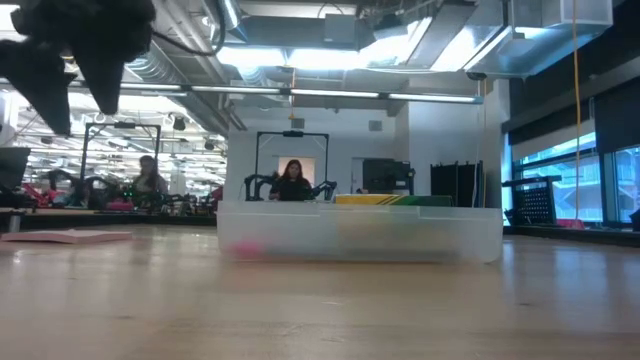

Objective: Pack school essentials
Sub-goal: Put the pink sticky notes into the black supply box

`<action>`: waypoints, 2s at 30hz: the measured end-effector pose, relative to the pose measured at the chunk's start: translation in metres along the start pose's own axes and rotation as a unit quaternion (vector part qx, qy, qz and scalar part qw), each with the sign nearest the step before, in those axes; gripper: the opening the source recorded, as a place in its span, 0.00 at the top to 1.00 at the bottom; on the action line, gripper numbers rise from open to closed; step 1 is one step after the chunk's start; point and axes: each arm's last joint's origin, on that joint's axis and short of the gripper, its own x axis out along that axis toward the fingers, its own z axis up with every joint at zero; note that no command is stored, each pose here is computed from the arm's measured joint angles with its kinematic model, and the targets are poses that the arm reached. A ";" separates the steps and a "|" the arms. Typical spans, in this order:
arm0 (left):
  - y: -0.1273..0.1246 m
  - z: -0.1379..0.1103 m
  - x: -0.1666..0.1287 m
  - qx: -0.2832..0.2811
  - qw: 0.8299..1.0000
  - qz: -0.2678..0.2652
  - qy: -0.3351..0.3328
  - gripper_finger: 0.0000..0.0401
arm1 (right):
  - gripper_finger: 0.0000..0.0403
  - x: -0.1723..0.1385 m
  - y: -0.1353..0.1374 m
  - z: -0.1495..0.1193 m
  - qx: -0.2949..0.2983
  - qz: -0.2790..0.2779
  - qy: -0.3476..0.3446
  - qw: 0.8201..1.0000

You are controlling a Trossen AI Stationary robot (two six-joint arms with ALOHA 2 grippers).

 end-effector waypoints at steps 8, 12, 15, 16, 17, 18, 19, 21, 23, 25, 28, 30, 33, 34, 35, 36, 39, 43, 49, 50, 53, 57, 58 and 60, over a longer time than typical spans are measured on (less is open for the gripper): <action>0.010 0.004 0.022 -0.039 0.999 0.016 -0.010 0.04 | 0.04 0.000 0.000 0.000 0.000 0.000 0.000 1.000; 0.020 0.005 0.038 -0.066 0.997 0.039 -0.009 0.01 | 0.04 0.000 0.000 0.000 0.000 0.000 0.000 1.000; 0.029 0.008 0.049 -0.094 0.994 0.059 0.001 0.01 | 0.04 0.000 0.000 0.000 0.000 0.000 0.000 1.000; 0.030 0.008 0.052 -0.100 0.993 0.058 0.001 0.01 | 0.04 0.000 0.000 0.000 0.000 0.000 0.000 1.000; 0.031 0.009 0.054 -0.104 0.993 0.056 0.002 0.01 | 0.04 0.000 0.000 0.000 0.000 0.000 0.000 1.000; 0.032 0.009 0.056 -0.106 0.993 0.055 0.002 0.01 | 0.04 0.000 0.000 0.000 0.000 0.000 0.000 1.000; 0.033 0.010 0.058 -0.107 0.993 0.053 0.003 0.01 | 0.04 0.000 0.000 0.000 0.000 0.000 0.000 1.000; 0.034 0.010 0.062 -0.104 0.993 0.052 0.003 0.01 | 0.04 0.000 0.000 0.000 0.000 0.000 0.000 1.000; 0.036 0.011 0.065 -0.108 0.993 0.054 0.002 0.01 | 0.04 0.000 0.000 0.000 0.000 0.000 0.000 1.000; 0.038 0.012 0.067 -0.110 0.992 0.056 0.001 0.01 | 0.04 0.000 0.000 0.000 0.000 0.000 0.000 1.000; 0.042 0.010 0.072 -0.113 0.992 0.061 0.001 0.01 | 0.04 0.000 0.000 0.000 0.000 0.000 0.000 1.000; 0.045 0.011 0.074 -0.122 0.990 0.066 0.001 0.01 | 0.04 0.000 0.000 0.000 0.000 0.000 0.000 1.000; 0.048 0.011 0.078 -0.127 0.989 0.069 0.003 0.01 | 0.04 0.000 0.000 0.000 0.000 0.000 0.000 1.000; 0.047 0.012 0.079 -0.125 0.990 0.064 0.004 0.01 | 0.04 0.000 0.000 0.000 0.000 0.000 0.000 1.000; 0.047 0.012 0.079 -0.122 0.991 0.060 0.004 0.01 | 0.04 0.000 0.000 0.000 0.000 0.000 0.000 1.000; 0.046 0.013 0.080 -0.120 0.991 0.057 0.005 0.01 | 0.04 0.000 0.000 0.000 0.000 0.000 0.000 1.000; 0.044 0.013 0.085 -0.115 0.992 0.053 0.012 0.01 | 0.04 0.000 0.000 0.000 0.000 0.000 0.000 1.000; 0.041 0.014 0.096 -0.107 0.992 0.072 0.012 0.01 | 0.04 0.000 0.000 0.000 0.000 0.000 -0.002 1.000; 0.040 0.016 0.105 -0.115 0.989 0.091 0.020 0.01 | 0.04 0.000 0.000 0.001 0.001 0.000 -0.003 1.000; 0.040 0.016 0.106 -0.117 0.989 0.092 0.021 0.01 | 0.04 0.000 0.000 0.001 0.001 0.000 -0.003 1.000; 0.039 0.017 0.108 -0.118 0.988 0.095 0.022 0.01 | 0.04 0.000 0.000 0.001 0.000 0.000 -0.003 1.000; 0.039 0.017 0.109 -0.114 0.988 0.098 0.021 0.01 | 0.04 0.000 0.000 0.001 0.000 0.000 -0.003 1.000; 0.039 0.017 0.109 -0.115 0.988 0.098 0.021 0.01 | 0.04 0.000 0.000 0.001 0.000 0.000 -0.003 1.000; 0.039 0.017 0.109 -0.116 0.988 0.099 0.020 0.01 | 0.04 0.000 0.000 0.001 0.000 0.000 -0.003 1.000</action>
